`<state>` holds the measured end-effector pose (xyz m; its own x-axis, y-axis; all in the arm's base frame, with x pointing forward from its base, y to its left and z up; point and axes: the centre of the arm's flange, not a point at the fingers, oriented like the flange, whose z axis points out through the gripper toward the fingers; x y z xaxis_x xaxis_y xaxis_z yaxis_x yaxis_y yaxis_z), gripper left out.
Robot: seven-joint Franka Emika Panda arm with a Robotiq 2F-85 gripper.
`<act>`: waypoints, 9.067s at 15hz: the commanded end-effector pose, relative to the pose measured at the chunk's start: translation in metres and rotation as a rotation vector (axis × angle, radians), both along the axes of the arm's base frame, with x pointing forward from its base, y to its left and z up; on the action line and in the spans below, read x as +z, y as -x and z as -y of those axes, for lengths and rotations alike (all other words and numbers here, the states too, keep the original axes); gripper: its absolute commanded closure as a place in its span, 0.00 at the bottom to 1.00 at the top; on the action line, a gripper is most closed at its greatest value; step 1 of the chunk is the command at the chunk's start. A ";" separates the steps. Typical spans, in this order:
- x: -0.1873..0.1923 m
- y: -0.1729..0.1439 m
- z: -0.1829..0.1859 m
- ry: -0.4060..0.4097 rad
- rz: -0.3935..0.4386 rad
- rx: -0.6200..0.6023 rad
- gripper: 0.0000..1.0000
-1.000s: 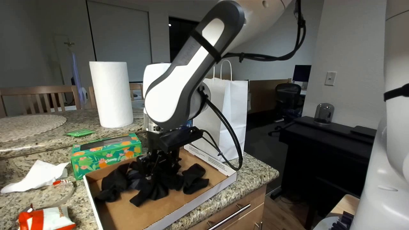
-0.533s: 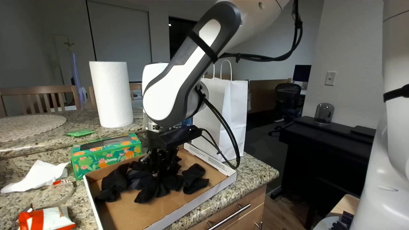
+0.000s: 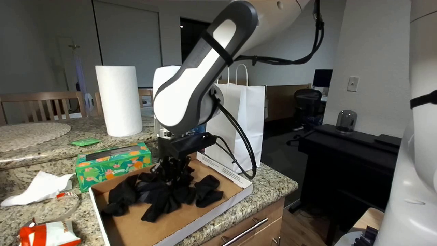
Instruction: Place the black socks inside the white bag
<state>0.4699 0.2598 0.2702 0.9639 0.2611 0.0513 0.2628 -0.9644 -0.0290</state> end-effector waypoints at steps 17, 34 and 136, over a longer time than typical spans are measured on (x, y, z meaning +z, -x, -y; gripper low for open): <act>0.147 0.041 0.022 -0.115 0.166 0.103 0.93; 0.015 -0.008 -0.011 -0.042 0.010 0.125 0.40; 0.395 -0.004 0.323 -0.256 0.214 -0.739 0.00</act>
<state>0.4938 -0.0748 0.6493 0.8481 -0.4968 0.1841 -0.4365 -0.8522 -0.2885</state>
